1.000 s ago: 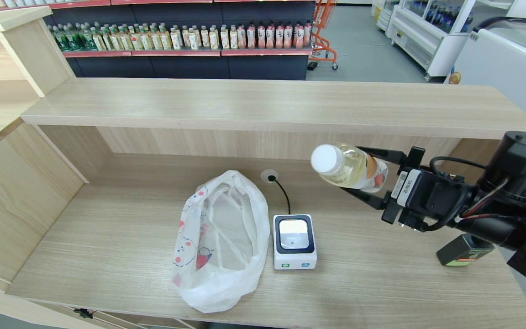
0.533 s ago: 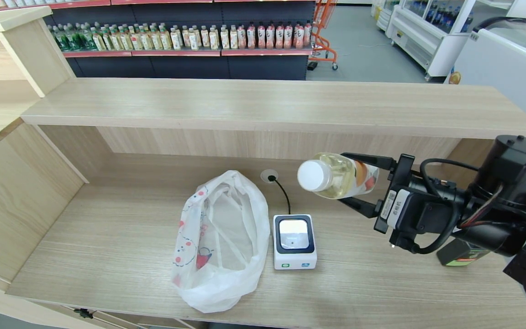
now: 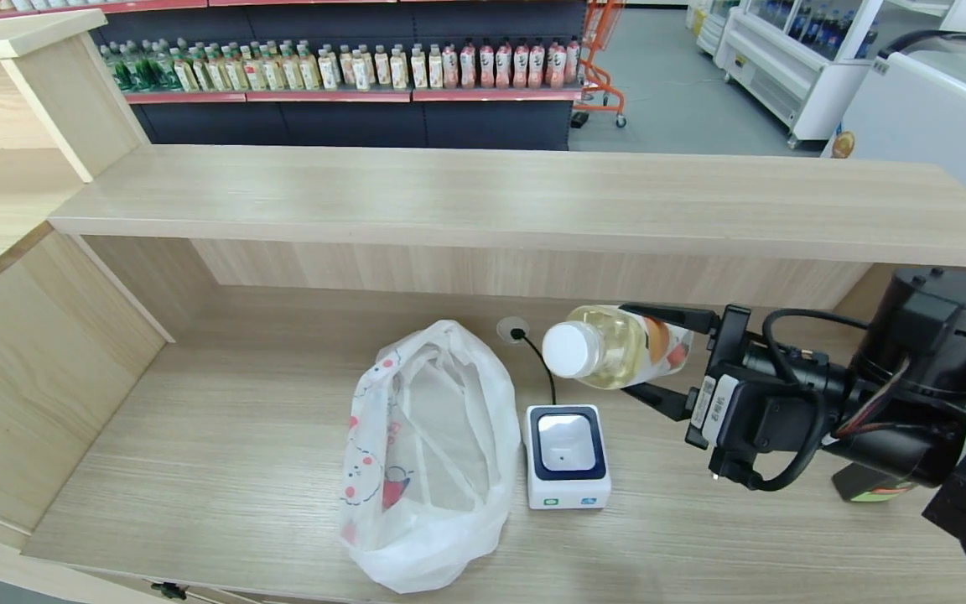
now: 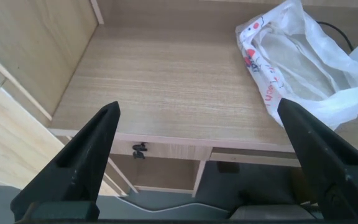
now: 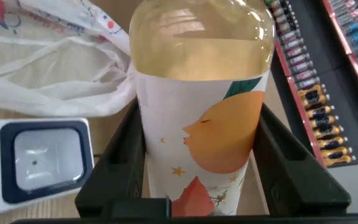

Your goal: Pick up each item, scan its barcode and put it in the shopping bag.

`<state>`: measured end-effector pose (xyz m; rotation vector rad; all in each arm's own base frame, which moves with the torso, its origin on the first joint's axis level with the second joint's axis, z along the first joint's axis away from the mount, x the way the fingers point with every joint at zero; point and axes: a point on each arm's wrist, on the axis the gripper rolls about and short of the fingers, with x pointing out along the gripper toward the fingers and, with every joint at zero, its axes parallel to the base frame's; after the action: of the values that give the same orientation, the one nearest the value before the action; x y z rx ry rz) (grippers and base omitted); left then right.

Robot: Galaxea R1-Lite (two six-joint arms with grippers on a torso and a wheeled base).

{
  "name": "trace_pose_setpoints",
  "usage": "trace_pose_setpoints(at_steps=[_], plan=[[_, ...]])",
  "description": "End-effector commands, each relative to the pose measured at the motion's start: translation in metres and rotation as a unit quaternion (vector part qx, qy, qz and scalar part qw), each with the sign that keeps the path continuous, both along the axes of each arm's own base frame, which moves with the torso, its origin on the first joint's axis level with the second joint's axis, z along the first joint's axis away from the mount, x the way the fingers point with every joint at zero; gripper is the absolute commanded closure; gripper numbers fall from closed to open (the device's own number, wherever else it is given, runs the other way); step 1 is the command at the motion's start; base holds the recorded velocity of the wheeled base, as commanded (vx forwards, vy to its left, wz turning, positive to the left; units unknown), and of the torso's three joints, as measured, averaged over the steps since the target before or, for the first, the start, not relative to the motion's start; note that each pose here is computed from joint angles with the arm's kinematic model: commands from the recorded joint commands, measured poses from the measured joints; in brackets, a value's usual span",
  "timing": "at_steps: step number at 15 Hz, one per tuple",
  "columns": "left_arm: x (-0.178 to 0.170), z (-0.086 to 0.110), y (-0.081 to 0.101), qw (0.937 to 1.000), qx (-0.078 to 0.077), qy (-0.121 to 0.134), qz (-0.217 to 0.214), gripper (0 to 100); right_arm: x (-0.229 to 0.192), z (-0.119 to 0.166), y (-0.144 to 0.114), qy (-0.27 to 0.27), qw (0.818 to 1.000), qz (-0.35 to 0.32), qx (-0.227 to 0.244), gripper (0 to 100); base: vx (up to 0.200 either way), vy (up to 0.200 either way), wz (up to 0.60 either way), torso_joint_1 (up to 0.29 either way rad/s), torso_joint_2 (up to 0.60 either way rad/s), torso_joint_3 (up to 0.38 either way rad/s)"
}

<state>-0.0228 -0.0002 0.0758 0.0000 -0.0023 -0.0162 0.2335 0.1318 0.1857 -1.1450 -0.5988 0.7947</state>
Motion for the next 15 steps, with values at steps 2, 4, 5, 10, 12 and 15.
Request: trace_pose_setpoints(at_steps=[2, 4, 5, 10, 12, 15], plan=[[0.0, 0.0, 0.0, 1.0, 0.001, 0.0, 0.0, 0, 0.0, -0.01, -0.001, 0.012, 1.0, 0.002, -0.01, 100, 0.0, 0.2, 0.0, 0.0, 0.0, 0.012], [0.0, 0.0, 0.0, 1.0, 0.002, 0.0, 0.0, 0, 0.006, -0.018, 0.0, 0.016, 0.999, 0.015, -0.024, 100, 0.0, 0.2, 0.0, 0.0, 0.0, 0.007], [0.0, 0.0, 0.0, 1.0, 0.002, 0.0, 0.0, 0, 0.009, -0.022, -0.001, 0.018, 0.999, 0.014, -0.03, 100, 0.0, 0.2, 0.0, 0.017, 0.0, 0.002], [0.0, 0.0, 0.0, 1.0, 0.002, 0.0, 0.0, 0, 0.026, -0.043, -0.009, 0.026, 0.998, 0.01, -0.062, 100, 0.0, 0.0, 0.0, 0.0, 0.0, 0.0], [0.0, 0.0, 0.0, 1.0, 0.002, 0.0, 0.0, 0, 0.031, -0.049, -0.007, 0.018, 0.997, 0.017, -0.076, 100, 0.0, 0.0, 0.0, 0.0, 0.0, 0.0], [0.0, 0.0, 0.0, 1.0, 0.002, 0.0, 0.0, 0, 0.034, -0.059, -0.009, 0.016, 0.995, 0.017, -0.094, 100, 0.0, 0.0, 0.0, 0.0, 0.0, 0.0]])
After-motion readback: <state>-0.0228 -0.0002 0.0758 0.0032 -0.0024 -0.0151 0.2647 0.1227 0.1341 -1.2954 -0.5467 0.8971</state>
